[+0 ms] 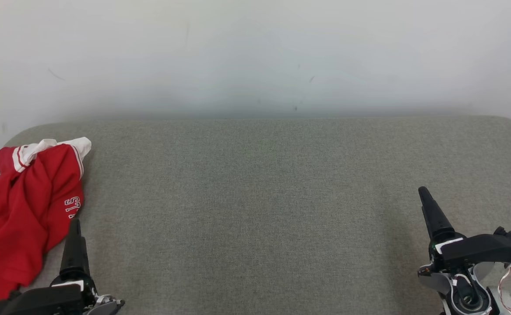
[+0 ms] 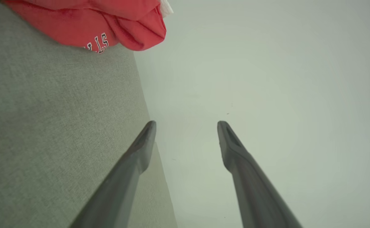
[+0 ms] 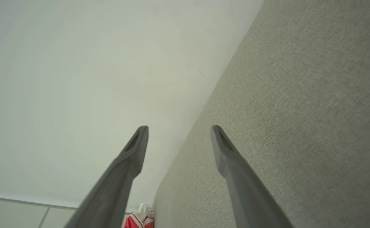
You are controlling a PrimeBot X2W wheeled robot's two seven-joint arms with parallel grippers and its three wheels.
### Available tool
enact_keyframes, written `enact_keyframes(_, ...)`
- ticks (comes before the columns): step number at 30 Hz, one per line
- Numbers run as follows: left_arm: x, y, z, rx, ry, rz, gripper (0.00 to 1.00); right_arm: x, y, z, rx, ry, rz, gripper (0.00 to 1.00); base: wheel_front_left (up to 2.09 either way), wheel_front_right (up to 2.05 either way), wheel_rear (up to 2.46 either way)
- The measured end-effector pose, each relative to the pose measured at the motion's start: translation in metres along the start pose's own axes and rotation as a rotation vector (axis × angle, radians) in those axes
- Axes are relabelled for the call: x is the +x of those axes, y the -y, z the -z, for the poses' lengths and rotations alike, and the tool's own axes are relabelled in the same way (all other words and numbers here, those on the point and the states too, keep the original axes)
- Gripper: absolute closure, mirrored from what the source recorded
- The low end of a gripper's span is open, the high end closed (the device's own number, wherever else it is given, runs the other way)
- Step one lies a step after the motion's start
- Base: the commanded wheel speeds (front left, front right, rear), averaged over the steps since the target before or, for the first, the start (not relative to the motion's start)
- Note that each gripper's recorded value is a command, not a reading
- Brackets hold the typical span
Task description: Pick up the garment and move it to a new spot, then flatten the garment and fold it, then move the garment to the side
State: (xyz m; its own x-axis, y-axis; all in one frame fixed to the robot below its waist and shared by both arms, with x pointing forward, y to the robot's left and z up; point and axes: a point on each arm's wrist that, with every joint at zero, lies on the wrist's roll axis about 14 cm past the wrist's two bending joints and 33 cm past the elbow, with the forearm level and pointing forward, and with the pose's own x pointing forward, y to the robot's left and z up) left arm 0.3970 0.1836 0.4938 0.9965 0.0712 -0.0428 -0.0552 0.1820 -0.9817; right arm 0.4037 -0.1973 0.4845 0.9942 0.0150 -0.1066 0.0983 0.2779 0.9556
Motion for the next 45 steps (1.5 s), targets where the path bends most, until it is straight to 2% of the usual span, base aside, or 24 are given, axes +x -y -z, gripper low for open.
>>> enact_keyframes(12, -0.003, 0.007, -0.004, 0.183, 0.019, 0.015, 0.0, 0.001, -0.011, 0.004, -0.276, 0.008, -0.024, 0.0, 0.0, 0.0, 0.0)
enact_keyframes(29, -0.008, 0.01, -0.004, 0.569, 0.031, 0.024, 0.0, -0.001, -0.011, 0.002, -0.619, 0.037, -0.022, 0.0, 0.0, 0.0, 0.0)
enact_keyframes(45, -0.013, 0.003, -0.006, 0.905, 0.03, 0.018, 0.0, -0.002, 0.001, 0.007, -0.833, 0.022, 0.001, 0.0, 0.0, 0.0, 0.0)
